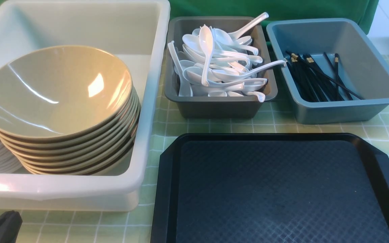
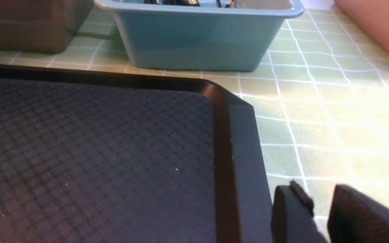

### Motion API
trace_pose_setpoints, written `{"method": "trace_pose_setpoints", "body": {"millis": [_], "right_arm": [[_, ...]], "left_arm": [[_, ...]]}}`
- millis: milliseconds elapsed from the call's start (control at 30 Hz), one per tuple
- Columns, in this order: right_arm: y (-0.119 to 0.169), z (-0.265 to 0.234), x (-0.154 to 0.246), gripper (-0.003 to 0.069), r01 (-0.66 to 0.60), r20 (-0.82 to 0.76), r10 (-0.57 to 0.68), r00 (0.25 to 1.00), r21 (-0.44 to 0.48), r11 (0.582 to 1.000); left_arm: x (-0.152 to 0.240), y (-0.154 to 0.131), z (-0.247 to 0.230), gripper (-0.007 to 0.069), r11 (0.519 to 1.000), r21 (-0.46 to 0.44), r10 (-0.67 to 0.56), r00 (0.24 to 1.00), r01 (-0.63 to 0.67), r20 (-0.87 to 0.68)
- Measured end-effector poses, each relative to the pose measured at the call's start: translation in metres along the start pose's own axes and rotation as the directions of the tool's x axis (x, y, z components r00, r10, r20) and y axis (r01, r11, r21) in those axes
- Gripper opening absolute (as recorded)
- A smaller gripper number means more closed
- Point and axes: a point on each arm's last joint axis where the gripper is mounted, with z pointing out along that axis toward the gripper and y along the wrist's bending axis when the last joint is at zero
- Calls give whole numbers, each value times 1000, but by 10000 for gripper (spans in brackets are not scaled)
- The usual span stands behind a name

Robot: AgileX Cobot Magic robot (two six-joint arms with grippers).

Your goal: On green table put chopsticks spoon bowls plates into blue grey white boxes.

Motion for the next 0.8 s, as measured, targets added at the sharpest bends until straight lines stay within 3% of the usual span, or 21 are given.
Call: {"method": "trace_pose_setpoints", "body": {"millis": [800], "right_arm": [[0,0,0,204,0,0,0,1000,0,1000]], "left_arm": [[0,0,0,-1,1000,0,1,1000,-1,0]]}}
